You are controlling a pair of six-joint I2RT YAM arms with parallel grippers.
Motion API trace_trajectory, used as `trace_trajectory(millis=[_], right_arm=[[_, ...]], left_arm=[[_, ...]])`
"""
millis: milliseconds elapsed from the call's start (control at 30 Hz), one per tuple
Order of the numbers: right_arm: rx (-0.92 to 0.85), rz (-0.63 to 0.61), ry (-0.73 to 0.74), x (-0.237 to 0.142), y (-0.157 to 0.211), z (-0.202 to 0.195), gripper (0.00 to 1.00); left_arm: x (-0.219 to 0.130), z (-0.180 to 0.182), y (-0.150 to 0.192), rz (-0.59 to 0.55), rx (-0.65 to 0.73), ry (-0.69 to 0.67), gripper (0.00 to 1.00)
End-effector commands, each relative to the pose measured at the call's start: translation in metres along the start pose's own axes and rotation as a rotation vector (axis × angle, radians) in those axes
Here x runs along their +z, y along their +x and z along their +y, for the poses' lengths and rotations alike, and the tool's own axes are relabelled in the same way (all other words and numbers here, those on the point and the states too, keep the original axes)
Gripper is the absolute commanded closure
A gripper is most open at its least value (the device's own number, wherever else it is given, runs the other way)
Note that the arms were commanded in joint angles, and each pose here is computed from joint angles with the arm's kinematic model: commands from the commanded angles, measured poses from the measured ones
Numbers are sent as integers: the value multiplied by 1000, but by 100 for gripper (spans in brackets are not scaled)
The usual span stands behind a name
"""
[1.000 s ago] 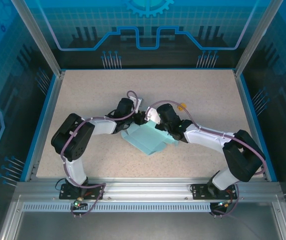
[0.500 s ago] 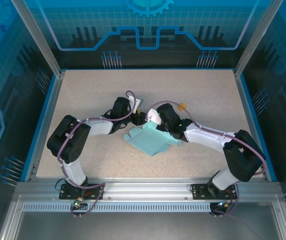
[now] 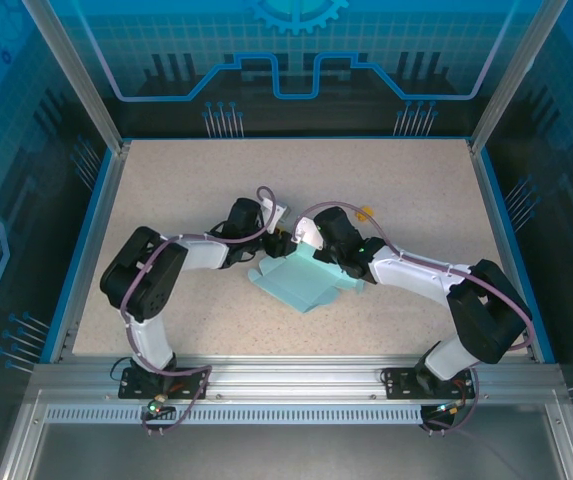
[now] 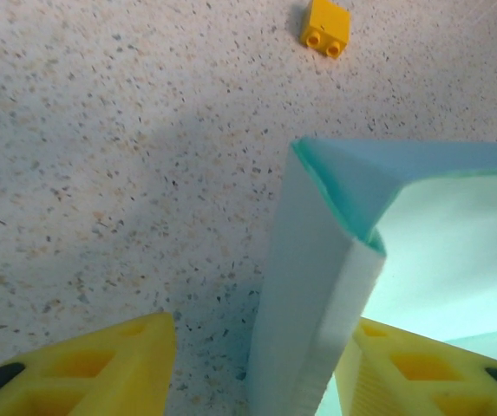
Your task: Fold the paper box
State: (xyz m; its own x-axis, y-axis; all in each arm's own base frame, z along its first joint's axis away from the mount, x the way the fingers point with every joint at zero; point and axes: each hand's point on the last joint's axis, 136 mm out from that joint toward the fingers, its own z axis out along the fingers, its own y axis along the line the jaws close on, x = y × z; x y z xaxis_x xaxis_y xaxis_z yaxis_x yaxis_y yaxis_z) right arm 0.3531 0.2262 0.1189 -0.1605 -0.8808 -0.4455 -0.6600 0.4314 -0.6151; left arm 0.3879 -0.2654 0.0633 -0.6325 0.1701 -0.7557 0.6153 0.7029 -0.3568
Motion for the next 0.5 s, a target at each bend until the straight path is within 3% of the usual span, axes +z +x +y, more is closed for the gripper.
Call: trace_trajectory(millis=[0,467], right_arm=[[15,-23,-3,-6,-7,-8,100],[25,-33,0,-7,-8,-10,100]], left_arm=[[5,-5,0,0,25,47,52],[12,-12,-9,-43,54,88,74]])
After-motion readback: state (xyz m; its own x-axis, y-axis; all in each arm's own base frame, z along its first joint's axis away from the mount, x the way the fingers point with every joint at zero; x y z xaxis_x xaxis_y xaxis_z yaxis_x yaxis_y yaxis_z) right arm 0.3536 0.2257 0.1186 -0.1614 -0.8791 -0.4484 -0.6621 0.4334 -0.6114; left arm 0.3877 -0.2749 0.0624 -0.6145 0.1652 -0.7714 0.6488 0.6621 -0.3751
